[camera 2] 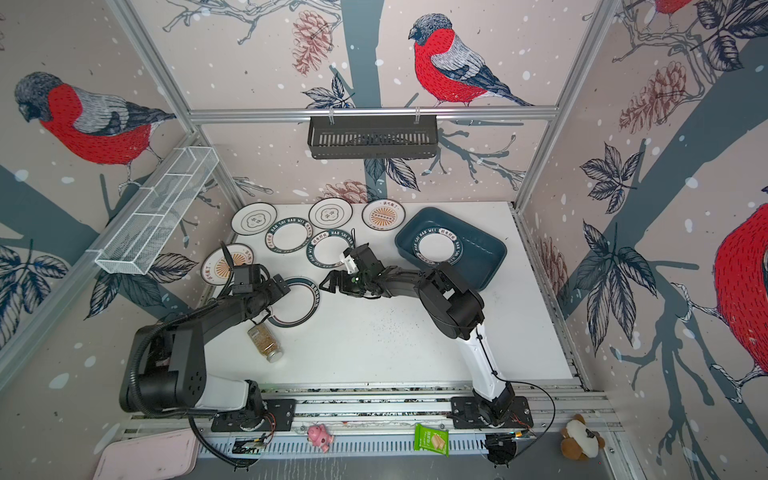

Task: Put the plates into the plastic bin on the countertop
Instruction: 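Lift the red-striped plate with the left gripper toward the approaching right gripper, then grasp the red-striped plate rim with the right gripper and open the left gripper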

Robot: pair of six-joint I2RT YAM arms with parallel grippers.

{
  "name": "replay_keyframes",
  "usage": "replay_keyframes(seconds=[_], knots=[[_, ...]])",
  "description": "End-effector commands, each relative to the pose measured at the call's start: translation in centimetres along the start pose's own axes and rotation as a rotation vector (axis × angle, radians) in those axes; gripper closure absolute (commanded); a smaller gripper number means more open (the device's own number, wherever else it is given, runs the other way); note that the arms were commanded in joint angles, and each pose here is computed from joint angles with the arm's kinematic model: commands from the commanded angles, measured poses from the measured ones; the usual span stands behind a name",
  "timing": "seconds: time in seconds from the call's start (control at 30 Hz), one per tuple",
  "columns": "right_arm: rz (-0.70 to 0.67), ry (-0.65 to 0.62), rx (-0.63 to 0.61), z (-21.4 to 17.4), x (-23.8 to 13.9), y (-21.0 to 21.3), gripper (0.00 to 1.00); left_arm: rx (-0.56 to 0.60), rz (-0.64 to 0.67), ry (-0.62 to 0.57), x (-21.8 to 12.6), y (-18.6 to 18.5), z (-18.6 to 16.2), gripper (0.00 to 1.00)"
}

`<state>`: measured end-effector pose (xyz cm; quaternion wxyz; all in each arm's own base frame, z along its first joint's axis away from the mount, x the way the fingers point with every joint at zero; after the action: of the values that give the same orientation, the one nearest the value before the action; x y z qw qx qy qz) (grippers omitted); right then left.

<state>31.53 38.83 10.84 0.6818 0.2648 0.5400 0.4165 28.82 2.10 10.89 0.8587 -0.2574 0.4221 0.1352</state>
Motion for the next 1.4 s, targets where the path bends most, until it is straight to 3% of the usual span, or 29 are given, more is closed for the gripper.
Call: replay_keyframes(seconds=[0.0, 0.17, 0.63, 0.83, 1.37], knots=[[0.014, 0.007, -0.006, 0.1, 0.0, 0.2, 0.06, -0.011, -0.113, 0.041, 0.1, -1.0, -0.2, 0.04], [-0.005, 0.004, -0.004, 0.6, -0.5, -0.4, 0.09, -0.038, -0.249, 0.068, -0.1, -2.1, -0.6, 0.04], [-0.077, 0.035, 0.009, -0.1, -2.1, -3.2, 0.23, -0.014, -0.346, 0.102, -0.2, -5.6, -2.2, 0.04], [-0.071, 0.047, 0.019, -0.2, -1.8, -3.5, 0.43, -0.01, -0.349, 0.106, -0.2, -5.9, -2.3, 0.04], [-0.116, 0.038, 0.058, -0.1, -1.8, -4.6, 0.84, -0.008, -0.373, 0.101, -0.5, -6.3, -2.0, 0.04]])
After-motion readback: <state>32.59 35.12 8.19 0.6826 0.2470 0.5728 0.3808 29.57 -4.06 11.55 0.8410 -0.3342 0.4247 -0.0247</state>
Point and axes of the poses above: each gripper's point midway between its finger pads, its own x axis out along the fingers, its own y axis along the line the jaws close on, z = x × y, the point moved 9 cm from there along -x, back along the fingers, and after that the axes turned 3 degrees about x, right-handed, at the moved point
